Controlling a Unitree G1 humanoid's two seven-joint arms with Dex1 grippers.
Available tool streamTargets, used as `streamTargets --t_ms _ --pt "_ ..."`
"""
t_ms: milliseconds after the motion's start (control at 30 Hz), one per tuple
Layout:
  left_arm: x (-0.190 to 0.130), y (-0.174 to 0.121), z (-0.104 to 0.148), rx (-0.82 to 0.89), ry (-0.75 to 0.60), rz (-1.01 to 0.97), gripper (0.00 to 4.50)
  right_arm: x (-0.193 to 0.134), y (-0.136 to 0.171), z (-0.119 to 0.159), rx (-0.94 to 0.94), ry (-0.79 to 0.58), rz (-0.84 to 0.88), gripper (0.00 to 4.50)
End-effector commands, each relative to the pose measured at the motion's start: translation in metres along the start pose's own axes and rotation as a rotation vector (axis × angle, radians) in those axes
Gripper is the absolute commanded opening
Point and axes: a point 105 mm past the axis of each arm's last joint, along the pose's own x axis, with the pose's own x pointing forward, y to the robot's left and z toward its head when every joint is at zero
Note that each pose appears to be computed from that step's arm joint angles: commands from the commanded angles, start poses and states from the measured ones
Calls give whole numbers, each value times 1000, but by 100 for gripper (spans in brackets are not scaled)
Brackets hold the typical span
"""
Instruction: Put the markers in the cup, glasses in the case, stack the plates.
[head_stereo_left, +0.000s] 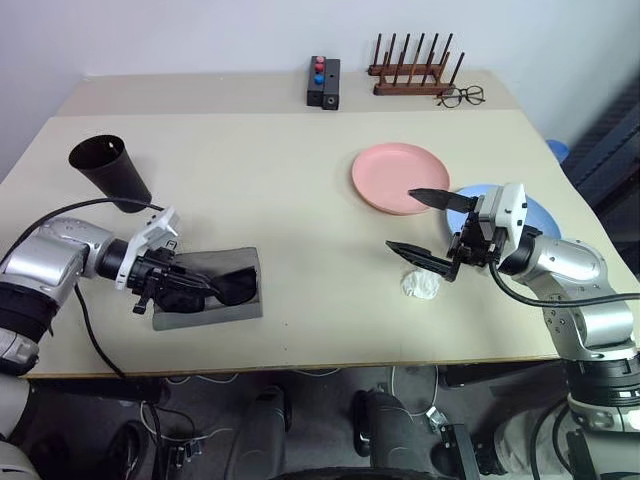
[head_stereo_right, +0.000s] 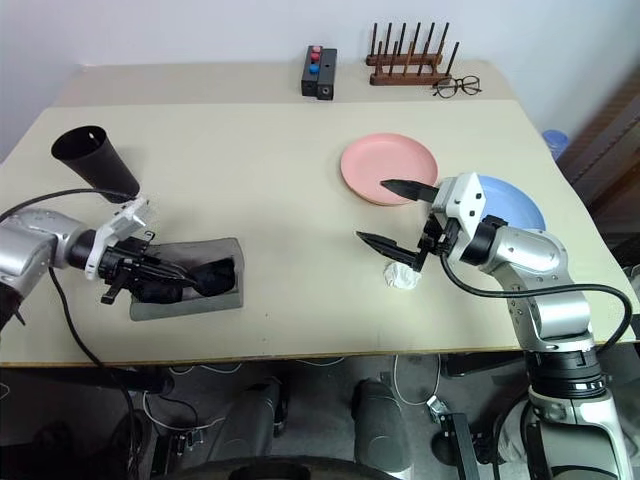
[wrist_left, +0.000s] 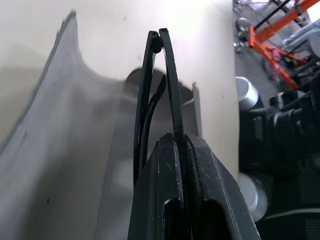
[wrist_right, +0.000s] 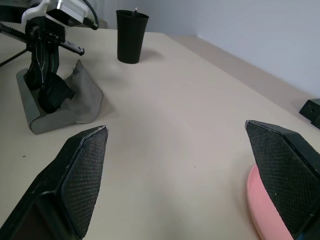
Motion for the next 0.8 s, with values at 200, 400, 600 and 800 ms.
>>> streamTargets --t_ms 200,400,600,800 --pt "-2 -3 -8 49 -23 4 0 -3 -3 10 -41 -11 -9 450" --pt "7 -4 -15 6 -17 -31 0 -4 -1 11 -41 -9 -14 450" --pt "15 -7 -14 -20 -51 -66 0 -4 -1 12 -40 -6 -16 450" --pt "18 -9 -21 -63 -22 -88 0 -4 -1 12 -38 -3 -17 450"
